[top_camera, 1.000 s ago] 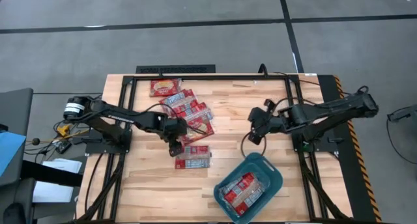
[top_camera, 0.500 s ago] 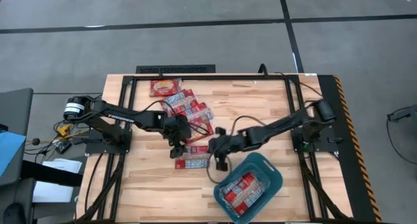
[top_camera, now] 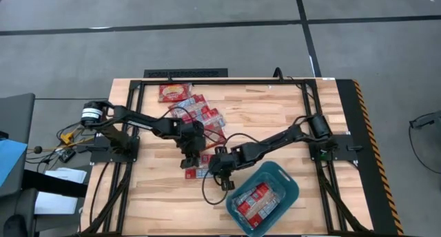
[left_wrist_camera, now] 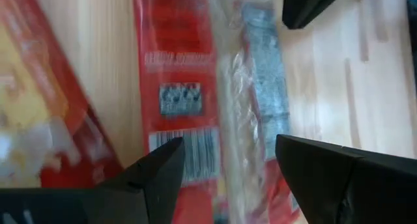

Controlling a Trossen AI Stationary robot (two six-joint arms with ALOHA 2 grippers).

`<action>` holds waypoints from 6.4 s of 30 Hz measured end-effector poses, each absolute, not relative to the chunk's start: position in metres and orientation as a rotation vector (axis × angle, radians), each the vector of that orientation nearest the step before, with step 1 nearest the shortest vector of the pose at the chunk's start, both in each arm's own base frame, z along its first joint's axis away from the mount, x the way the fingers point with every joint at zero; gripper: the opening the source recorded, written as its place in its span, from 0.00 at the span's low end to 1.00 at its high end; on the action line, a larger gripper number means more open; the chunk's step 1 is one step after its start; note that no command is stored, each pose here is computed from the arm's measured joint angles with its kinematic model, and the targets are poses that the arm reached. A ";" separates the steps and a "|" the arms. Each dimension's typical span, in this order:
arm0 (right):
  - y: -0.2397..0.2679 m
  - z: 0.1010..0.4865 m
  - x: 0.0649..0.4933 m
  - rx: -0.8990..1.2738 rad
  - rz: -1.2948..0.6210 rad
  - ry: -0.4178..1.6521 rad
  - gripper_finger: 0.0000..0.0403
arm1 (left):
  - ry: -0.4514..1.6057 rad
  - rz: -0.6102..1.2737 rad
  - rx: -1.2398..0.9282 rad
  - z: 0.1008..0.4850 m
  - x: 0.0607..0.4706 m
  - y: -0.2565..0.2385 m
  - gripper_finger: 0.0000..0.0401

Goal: Sort popcorn bags into baskets
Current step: Adjust the popcorn bag, then put the popcorn bag into the blue container

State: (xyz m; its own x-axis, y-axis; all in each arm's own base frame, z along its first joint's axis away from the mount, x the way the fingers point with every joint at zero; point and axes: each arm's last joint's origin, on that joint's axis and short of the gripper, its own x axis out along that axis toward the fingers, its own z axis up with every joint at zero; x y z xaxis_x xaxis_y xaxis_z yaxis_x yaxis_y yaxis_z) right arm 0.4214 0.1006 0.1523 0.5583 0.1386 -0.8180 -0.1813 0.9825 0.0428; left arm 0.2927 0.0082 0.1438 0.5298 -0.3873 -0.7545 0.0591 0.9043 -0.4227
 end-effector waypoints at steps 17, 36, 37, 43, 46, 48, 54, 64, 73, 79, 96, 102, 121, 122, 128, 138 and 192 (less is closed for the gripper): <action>0.094 0.140 0.422 -0.044 0.169 1.011 0.10 | 1.037 -0.169 -0.354 0.132 0.295 0.018 0.57; 0.092 0.127 0.426 -0.042 0.164 1.027 0.10 | 1.127 -0.076 -0.371 0.136 0.289 0.033 0.57; 0.092 0.126 0.426 -0.041 0.164 1.028 0.10 | 1.141 -0.069 -0.374 0.138 0.288 0.036 0.57; 0.091 0.126 0.427 -0.039 0.161 1.024 0.10 | 1.147 -0.042 -0.376 0.160 0.294 0.048 0.60; 0.090 0.128 0.426 -0.037 0.162 1.021 0.10 | 1.148 -0.049 -0.366 0.168 0.298 0.048 0.62; 0.093 0.128 0.426 -0.042 0.167 1.018 0.10 | 1.146 -0.053 -0.358 0.170 0.298 0.048 0.63; 0.095 0.131 0.425 -0.046 0.166 1.010 0.10 | 1.143 -0.048 -0.298 0.158 0.292 0.048 0.64; 0.095 0.133 0.427 -0.042 0.168 0.979 0.10 | 1.138 -0.063 -0.401 0.141 0.285 0.031 0.64; 0.090 0.134 0.430 -0.032 0.157 0.958 0.10 | 1.143 -0.049 -0.349 0.141 0.289 0.003 0.64; 0.095 0.135 0.429 -0.043 0.167 0.954 0.10 | 1.168 -0.006 -0.357 0.140 0.286 0.005 0.64; 0.050 0.160 0.445 -0.184 0.041 0.947 0.10 | 1.177 -0.025 -0.369 0.140 0.285 0.007 0.64; 0.028 0.159 0.446 -0.178 -0.001 0.956 0.10 | 1.214 -0.048 -0.419 0.147 0.284 0.008 0.64; 0.044 0.158 0.442 -0.211 0.025 0.983 0.10 | 1.186 0.097 -0.467 0.189 0.256 0.023 0.64; 0.042 0.159 0.443 -0.210 0.021 0.974 0.10 | 1.172 0.111 -0.461 0.194 0.252 0.024 0.64; 0.016 0.158 0.451 -0.178 -0.035 0.921 0.10 | 1.028 0.124 -0.451 0.226 0.238 0.023 0.64; 0.001 0.128 0.455 -0.208 -0.080 0.993 0.10 | 0.937 0.135 -0.440 0.246 0.226 0.017 0.64; 0.105 0.182 0.442 -0.141 -0.031 0.852 0.10 | 0.873 -0.069 -0.757 0.105 0.238 0.017 0.72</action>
